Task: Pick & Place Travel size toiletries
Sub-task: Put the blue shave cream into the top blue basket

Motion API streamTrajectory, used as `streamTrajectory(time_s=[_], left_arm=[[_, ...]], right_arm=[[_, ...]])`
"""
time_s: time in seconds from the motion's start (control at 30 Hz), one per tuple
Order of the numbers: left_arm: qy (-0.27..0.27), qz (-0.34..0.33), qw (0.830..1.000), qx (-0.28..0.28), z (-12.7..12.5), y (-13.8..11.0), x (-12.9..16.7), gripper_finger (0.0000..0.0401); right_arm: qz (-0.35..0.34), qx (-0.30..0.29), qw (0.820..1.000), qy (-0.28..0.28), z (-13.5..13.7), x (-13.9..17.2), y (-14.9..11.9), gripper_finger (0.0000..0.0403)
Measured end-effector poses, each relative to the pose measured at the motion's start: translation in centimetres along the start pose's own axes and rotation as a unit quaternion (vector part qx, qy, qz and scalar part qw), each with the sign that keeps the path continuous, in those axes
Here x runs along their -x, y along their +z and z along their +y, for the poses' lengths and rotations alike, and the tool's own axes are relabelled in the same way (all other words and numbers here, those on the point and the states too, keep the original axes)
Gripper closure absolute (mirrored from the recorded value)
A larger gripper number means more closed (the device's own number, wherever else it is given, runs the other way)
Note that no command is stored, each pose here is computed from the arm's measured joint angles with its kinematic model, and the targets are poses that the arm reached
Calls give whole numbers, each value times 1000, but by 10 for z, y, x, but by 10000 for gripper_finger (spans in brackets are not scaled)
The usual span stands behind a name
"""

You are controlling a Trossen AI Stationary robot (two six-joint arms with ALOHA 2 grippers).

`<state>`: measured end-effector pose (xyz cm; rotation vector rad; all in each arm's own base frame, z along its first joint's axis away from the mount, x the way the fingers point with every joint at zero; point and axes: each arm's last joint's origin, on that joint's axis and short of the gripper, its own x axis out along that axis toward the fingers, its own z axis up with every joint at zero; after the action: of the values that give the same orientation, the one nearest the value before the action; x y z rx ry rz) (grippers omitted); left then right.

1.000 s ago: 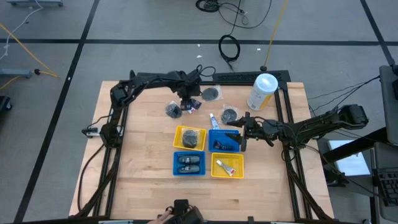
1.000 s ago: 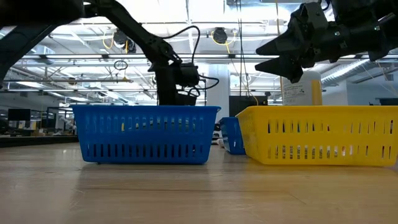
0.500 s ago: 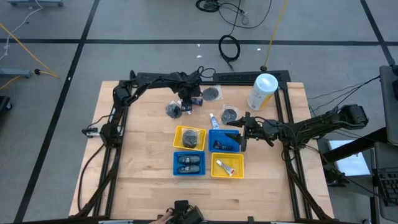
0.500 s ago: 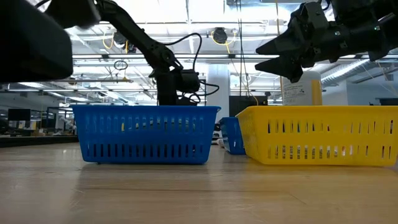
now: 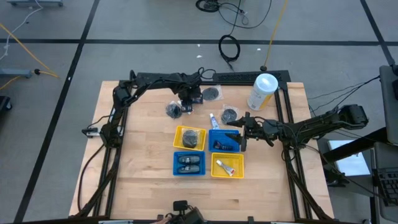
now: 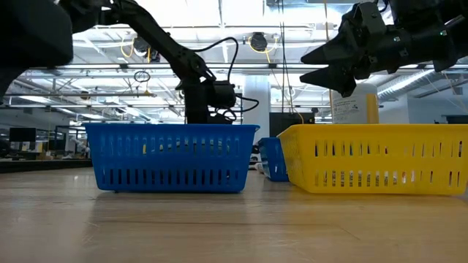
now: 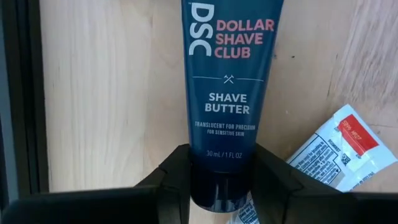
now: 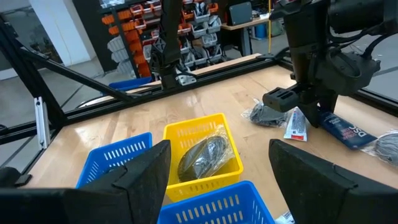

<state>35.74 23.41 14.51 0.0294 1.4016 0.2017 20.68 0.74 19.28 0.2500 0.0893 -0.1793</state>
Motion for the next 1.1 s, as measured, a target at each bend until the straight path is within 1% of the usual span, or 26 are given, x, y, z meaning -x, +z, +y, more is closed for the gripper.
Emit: streamTrajectory(time_s=[0.13, 0.2, 0.37, 0.5, 0.57, 0.67, 0.8, 0.9, 1.1], left_arm=[[7, 8, 1000, 9, -4, 0, 7, 292], [12, 8, 1000, 9, -7, 0, 16, 292], [35, -20, 999, 18, -20, 6, 50, 292], [48, -60, 997, 17, -40, 13, 82, 292], [58, -81, 995, 11, -54, 17, 99, 292], [76, -106, 991, -14, -81, 22, 120, 292], [123, -135, 982, -50, -122, 27, 145, 292], [158, -154, 972, -75, -155, 31, 155, 292], [228, -195, 947, -117, -215, 34, 169, 292]], right_arm=[[0, 0, 1000, 0, 0, 0, 0, 140], [0, 0, 1000, 0, 0, 0, 0, 140], [0, -1, 1000, 0, 0, 0, 0, 140], [-3, -7, 1000, 1, 0, 0, 1, 140], [-11, -18, 1000, 3, 1, 0, 2, 140], [-21, -32, 999, 6, 1, 0, 4, 140], [-38, -61, 997, 12, 2, 0, 8, 140], [-48, -82, 995, 16, 2, 0, 10, 140], [-68, -96, 993, 24, 3, 1, 14, 140]])
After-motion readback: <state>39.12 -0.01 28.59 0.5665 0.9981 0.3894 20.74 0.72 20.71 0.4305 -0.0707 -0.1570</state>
